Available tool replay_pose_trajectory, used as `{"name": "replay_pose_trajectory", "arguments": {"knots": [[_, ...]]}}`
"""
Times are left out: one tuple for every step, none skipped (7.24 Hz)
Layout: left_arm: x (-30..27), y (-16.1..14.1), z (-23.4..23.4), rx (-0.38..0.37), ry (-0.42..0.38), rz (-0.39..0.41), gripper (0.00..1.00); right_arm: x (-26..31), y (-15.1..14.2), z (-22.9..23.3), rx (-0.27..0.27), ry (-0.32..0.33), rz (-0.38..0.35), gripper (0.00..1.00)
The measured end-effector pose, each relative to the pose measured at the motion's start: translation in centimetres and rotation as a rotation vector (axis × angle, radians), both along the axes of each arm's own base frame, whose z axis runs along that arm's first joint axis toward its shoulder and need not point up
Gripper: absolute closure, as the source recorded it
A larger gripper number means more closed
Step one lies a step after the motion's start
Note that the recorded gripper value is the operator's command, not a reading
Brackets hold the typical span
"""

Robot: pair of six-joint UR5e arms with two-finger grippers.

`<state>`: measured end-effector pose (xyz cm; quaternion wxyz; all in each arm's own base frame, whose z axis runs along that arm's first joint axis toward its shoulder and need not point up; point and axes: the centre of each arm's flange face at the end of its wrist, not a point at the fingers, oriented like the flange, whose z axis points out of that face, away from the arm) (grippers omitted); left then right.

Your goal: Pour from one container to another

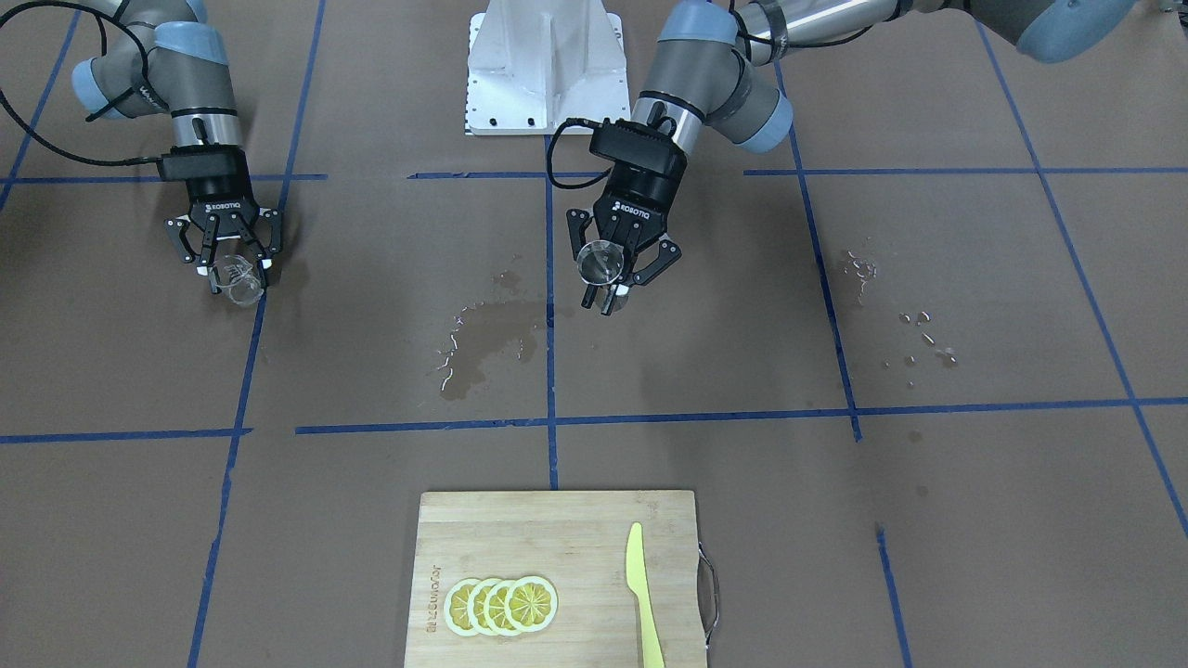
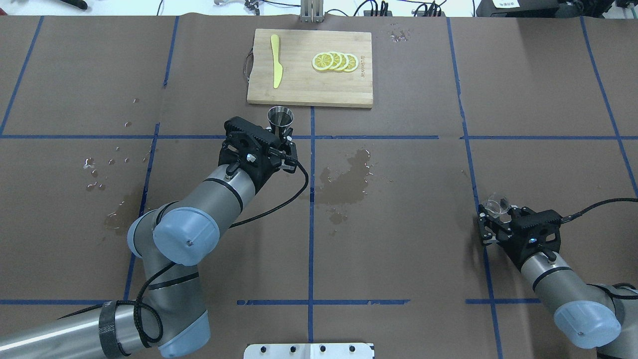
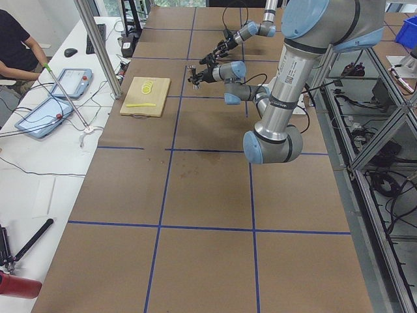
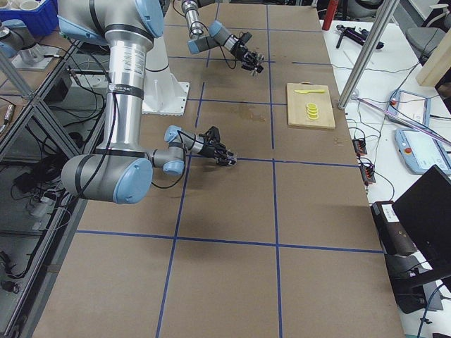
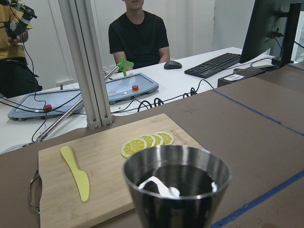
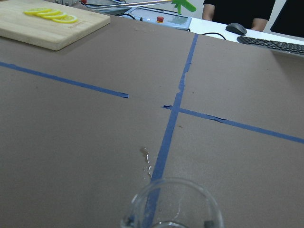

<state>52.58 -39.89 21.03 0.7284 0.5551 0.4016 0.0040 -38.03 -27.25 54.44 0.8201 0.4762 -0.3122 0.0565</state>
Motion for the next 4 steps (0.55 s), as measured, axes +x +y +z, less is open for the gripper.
{"name": "replay_pose_trajectory", "arguments": {"knots": [[0.0, 0.0, -0.1, 0.000, 0.001, 0.000, 1.00, 0.6, -0.1, -0.2, 0.007, -0.032, -0.013, 1.00], [0.0, 0.0, -0.1, 0.000, 0.002, 0.000, 1.00, 0.9, -0.2, -0.6, 0.018, -0.054, -0.025, 1.00], [0.1, 0.0, -0.1, 0.000, 0.001, 0.006, 1.00, 1.0, -0.3, -1.4, 0.027, -0.074, -0.033, 1.00], [0.2, 0.2, -0.1, -0.001, -0.002, 0.023, 1.00, 1.0, -0.4, -2.4, 0.037, -0.087, -0.045, 1.00]]}}
